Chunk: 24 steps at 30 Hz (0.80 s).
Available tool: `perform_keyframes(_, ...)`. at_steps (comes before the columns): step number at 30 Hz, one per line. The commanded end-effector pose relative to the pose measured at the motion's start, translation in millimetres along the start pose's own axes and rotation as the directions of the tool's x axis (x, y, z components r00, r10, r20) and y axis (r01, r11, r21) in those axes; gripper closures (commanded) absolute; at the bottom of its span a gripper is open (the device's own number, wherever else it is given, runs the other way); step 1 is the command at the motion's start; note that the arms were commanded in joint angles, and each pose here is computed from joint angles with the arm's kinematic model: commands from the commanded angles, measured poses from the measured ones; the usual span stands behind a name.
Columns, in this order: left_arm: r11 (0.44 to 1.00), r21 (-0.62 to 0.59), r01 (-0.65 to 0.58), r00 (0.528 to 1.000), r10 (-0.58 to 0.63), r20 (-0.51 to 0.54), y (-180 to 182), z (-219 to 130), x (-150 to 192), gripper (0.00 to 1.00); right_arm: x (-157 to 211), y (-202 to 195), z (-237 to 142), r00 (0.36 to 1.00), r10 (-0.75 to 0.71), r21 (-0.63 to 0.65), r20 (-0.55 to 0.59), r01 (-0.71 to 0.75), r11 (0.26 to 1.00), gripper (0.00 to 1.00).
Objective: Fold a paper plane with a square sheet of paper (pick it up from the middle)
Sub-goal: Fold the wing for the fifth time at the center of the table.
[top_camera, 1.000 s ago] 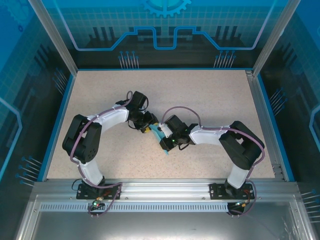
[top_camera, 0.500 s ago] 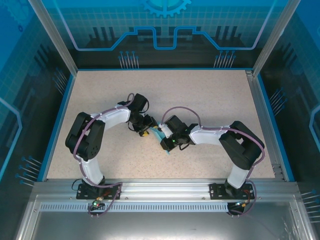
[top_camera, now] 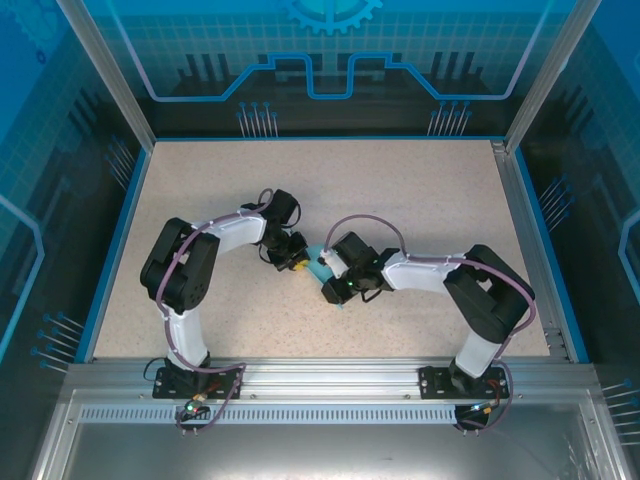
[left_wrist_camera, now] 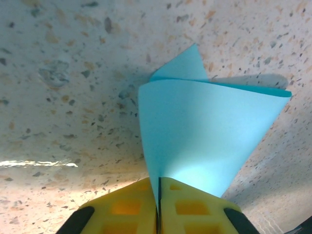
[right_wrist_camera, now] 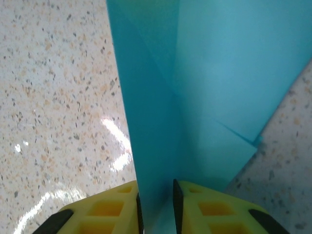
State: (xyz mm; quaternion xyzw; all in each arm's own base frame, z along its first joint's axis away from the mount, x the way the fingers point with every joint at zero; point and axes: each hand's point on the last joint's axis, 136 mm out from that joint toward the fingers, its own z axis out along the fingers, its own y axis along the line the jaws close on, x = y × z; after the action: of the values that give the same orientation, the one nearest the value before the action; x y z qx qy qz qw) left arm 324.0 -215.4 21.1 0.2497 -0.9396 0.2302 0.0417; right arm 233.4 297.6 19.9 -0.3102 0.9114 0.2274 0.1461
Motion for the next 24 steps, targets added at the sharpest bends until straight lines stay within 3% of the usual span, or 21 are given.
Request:
perform_keyframes(1, 1.000, -0.007, 0.008, 1.000, -0.008, -0.013, 0.0, -0.6, 0.0, 0.92, 11.3, 0.6, -7.2, 0.999, 0.019, -0.016, -0.030, -0.019, 1.000, 0.75)
perform_keyframes(11, 1.000, -0.008, 0.010, 1.000, -0.010, -0.019, 1.1, 0.9, 1.0, 0.95, 18.9, 6.5, -7.9, 0.998, 0.031, -0.032, -0.062, -0.033, 0.999, 0.77)
perform_keyframes(19, 1.000, -0.007, 0.012, 1.000, -0.012, -0.022, 1.6, 1.8, 1.1, 0.96, 35.4, 5.0, 6.5, 0.991, 0.042, -0.020, -0.126, -0.045, 0.999, 0.86)
perform_keyframes(24, 1.000, -0.006, 0.009, 1.000, -0.009, -0.020, 0.5, 0.5, 0.9, 0.96, 38.2, 4.4, 8.3, 0.988, 0.047, -0.009, -0.144, -0.049, 0.999, 0.81)
